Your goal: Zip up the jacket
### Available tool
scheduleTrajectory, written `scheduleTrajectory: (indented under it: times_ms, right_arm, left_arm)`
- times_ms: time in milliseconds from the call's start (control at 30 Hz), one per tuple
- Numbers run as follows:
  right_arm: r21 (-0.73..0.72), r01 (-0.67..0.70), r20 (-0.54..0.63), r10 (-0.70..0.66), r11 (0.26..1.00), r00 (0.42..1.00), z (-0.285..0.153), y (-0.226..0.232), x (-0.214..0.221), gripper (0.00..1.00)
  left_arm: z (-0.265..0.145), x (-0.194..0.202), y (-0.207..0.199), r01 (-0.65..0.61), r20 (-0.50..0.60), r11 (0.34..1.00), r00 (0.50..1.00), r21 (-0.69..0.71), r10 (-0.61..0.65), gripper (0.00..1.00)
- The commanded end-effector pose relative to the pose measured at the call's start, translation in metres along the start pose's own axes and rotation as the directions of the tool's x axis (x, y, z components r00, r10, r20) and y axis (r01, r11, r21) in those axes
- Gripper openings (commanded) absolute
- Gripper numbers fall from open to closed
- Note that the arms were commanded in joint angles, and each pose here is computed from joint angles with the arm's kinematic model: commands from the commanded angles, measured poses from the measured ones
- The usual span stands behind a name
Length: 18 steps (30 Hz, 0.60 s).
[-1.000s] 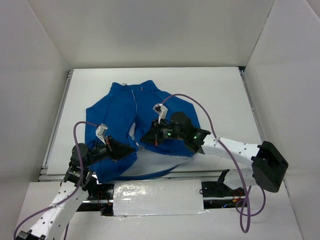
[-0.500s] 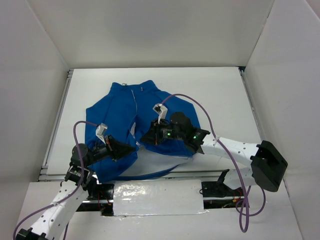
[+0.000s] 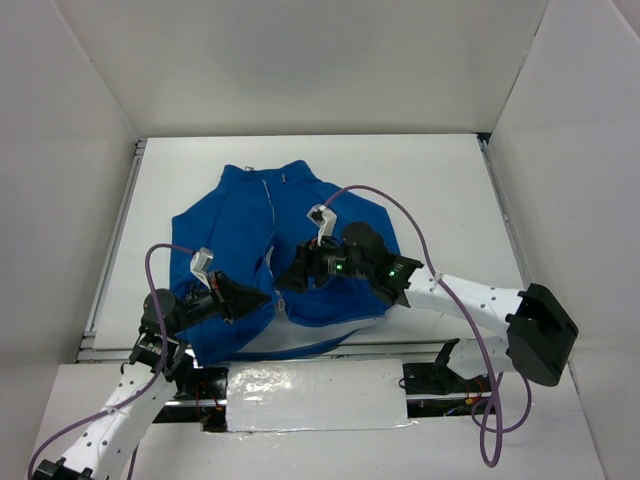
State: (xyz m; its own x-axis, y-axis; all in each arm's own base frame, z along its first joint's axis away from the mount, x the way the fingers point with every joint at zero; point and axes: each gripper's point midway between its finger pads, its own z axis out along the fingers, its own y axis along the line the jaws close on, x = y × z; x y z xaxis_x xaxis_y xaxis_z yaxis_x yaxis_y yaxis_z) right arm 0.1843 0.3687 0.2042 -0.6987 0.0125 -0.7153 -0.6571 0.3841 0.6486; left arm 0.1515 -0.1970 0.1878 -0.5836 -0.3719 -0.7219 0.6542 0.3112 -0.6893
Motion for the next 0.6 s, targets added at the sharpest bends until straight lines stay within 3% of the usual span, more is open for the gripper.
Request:
scheduleTrajectory:
  times_ms: [0, 200, 300, 567]
  right_arm:
    - [-0.029, 0.087, 0.128, -0.083, 0.996, 0.988, -0.014, 0.028, -0.050, 0.80]
    - [-0.012, 0.075, 0.127, -0.073, 0.997, 0.989, -0.026, 0.033, -0.052, 0.85]
    - [-0.015, 0.006, 0.094, -0.004, 1.000, 0.996, -0.029, 0.032, -0.041, 0.85]
    - [-0.139, -0.313, -0.001, 0.316, 0.940, 0.949, -0.040, 0.045, 0.014, 0.80]
  left_arm:
    - [-0.001, -0.007, -0.011, -0.056, 0.026, 0.997, 0.998, 0.049, 0.055, 0.00]
    - [-0.001, -0.007, -0.011, -0.060, 0.028, 0.997, 0.998, 0.049, 0.059, 0.00]
    - [-0.001, -0.006, -0.011, -0.057, 0.026, 0.997, 0.998, 0.049, 0.056, 0.00]
    - [-0.002, -0.005, -0.011, -0.058, 0.025, 0.997, 0.998, 0.049, 0.057, 0.00]
